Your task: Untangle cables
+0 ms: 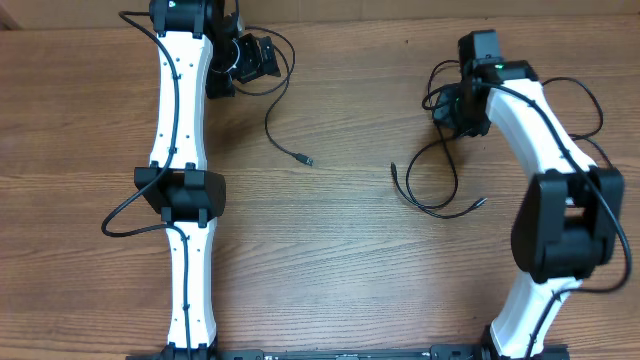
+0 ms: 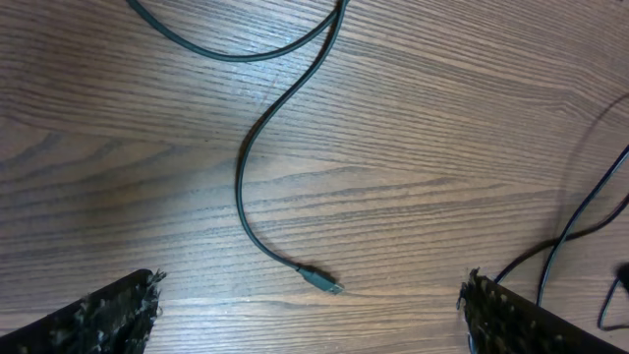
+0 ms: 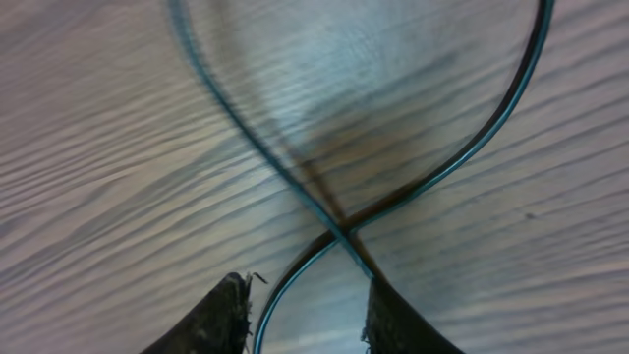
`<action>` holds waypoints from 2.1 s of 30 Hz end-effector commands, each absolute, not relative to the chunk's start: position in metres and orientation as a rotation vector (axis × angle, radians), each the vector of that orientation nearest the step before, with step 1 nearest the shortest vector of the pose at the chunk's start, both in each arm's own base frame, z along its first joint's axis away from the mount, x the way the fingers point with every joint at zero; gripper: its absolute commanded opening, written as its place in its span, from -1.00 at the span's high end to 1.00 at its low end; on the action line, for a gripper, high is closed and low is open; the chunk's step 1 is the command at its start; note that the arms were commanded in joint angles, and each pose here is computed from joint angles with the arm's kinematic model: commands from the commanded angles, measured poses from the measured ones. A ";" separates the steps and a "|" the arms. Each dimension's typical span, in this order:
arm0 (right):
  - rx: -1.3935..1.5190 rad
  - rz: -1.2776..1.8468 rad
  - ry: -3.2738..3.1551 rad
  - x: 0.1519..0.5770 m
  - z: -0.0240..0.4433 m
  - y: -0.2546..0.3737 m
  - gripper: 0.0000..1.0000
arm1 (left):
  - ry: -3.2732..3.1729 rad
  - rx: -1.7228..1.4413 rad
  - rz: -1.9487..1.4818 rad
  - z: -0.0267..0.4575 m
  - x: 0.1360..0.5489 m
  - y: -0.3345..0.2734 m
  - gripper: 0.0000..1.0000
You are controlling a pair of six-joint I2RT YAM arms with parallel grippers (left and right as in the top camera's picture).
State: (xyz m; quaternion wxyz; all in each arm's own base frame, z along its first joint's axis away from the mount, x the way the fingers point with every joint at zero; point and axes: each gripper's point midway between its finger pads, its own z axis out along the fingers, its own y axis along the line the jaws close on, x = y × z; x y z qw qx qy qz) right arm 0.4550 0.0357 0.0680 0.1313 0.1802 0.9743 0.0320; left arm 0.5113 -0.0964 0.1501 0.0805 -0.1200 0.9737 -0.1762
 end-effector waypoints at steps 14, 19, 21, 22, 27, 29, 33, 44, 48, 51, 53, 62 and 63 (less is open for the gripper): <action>0.702 -0.185 2.952 0.435 -0.019 0.019 0.60 | 2.899 -0.367 -0.521 0.151 0.514 -0.098 -0.99; 0.630 -0.360 2.974 0.425 -0.016 -0.004 0.93 | 2.899 -0.367 -0.521 0.151 0.514 -0.098 -0.99; 0.613 -0.357 2.983 0.425 -0.015 -0.008 0.93 | 2.900 -0.368 -0.521 0.151 0.513 -0.098 -0.99; 0.601 -0.356 2.982 0.427 -0.013 -0.011 0.92 | 2.899 -0.367 -0.521 0.151 0.514 -0.098 -0.99; 0.570 -0.345 2.940 0.445 0.019 -0.030 0.93 | 2.899 -0.367 -0.521 0.151 0.514 -0.098 -0.99; 0.559 -0.334 2.905 0.455 0.039 -0.038 0.92 | 2.899 -0.367 -0.521 0.151 0.514 -0.098 -0.99; 0.571 -0.338 2.821 0.471 0.083 -0.057 0.93 | 2.899 -0.367 -0.521 0.151 0.514 -0.098 -0.99; 0.756 -0.471 2.711 0.467 0.116 -0.138 0.93 | 2.899 -0.367 -0.521 0.151 0.514 -0.098 -0.99; 0.863 -0.482 2.668 0.459 0.117 -0.175 0.93 | 2.900 -0.368 -0.521 0.151 0.513 -0.098 -0.99; 0.947 -0.466 2.650 0.451 0.116 -0.198 0.93 | 2.899 -0.367 -0.521 0.151 0.514 -0.098 -0.99; 0.985 -0.427 2.649 0.446 0.114 -0.207 0.92 | 2.899 -0.367 -0.521 0.151 0.514 -0.098 -0.99; 1.086 -0.362 2.629 0.433 0.111 -0.233 -0.26 | 2.899 -0.367 -0.521 0.151 0.514 -0.098 -0.99; 1.086 -0.350 2.630 0.433 0.111 -0.232 -0.49 | 2.899 -0.367 -0.521 0.151 0.514 -0.098 -0.99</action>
